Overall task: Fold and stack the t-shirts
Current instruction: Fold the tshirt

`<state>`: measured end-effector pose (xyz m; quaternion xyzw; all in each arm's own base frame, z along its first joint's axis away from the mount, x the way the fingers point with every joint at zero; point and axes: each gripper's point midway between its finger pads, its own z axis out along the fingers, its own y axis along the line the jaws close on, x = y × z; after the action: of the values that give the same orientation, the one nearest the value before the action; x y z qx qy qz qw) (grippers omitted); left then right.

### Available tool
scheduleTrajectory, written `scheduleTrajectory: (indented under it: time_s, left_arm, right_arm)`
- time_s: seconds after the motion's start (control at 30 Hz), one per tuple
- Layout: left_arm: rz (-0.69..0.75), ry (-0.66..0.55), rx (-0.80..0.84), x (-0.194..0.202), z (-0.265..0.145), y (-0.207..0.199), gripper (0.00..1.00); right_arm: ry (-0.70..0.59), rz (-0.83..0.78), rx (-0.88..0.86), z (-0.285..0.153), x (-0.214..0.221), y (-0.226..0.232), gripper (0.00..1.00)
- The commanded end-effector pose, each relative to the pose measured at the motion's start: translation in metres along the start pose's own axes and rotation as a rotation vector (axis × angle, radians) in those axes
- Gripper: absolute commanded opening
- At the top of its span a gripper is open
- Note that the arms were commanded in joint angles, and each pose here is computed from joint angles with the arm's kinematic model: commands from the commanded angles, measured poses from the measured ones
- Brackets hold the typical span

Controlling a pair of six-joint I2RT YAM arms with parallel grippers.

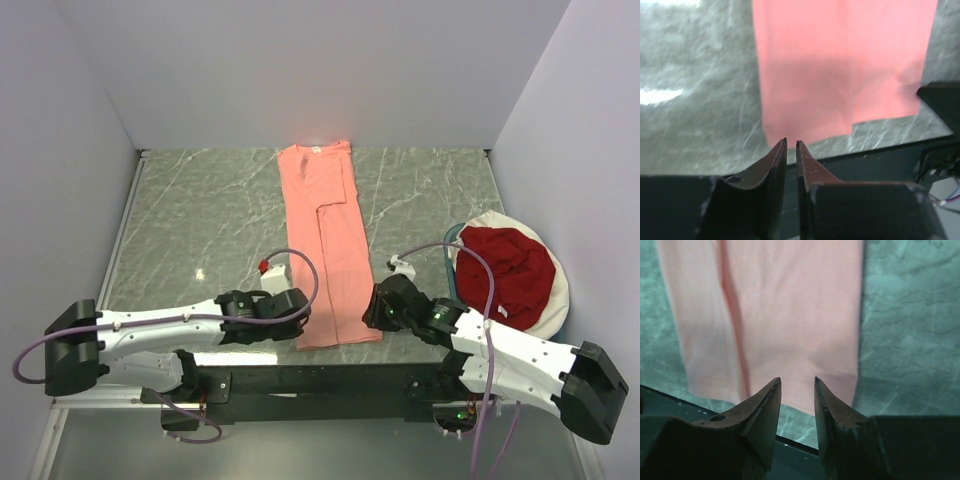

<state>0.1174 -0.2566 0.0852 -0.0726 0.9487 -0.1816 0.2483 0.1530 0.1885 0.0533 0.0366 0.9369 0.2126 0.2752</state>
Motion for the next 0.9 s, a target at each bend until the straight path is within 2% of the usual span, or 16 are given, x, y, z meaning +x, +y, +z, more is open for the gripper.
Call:
scheduleTrajectory:
  time_s: [0.0,0.1,0.33,0.87]
  left_arm:
    - [0.013,-0.022,0.094,-0.016,0.007,-0.032,0.19]
    - [0.028,0.017,0.112,-0.005,0.025,-0.041,0.16]
    - [0.039,0.155,0.074,0.044,0.061,-0.012,0.12]
    - [0.061,0.225,-0.099,0.063,0.046,0.055,0.13]
  right_arm:
    - [-0.004,-0.001,0.051,0.004,0.003,-0.011,0.40]
    - [0.007,-0.004,0.072,0.008,0.007,-0.016,0.39]
    - [0.050,0.004,0.062,0.011,0.023,-0.023,0.38]
    - [0.124,0.046,0.047,0.000,0.052,-0.027,0.37]
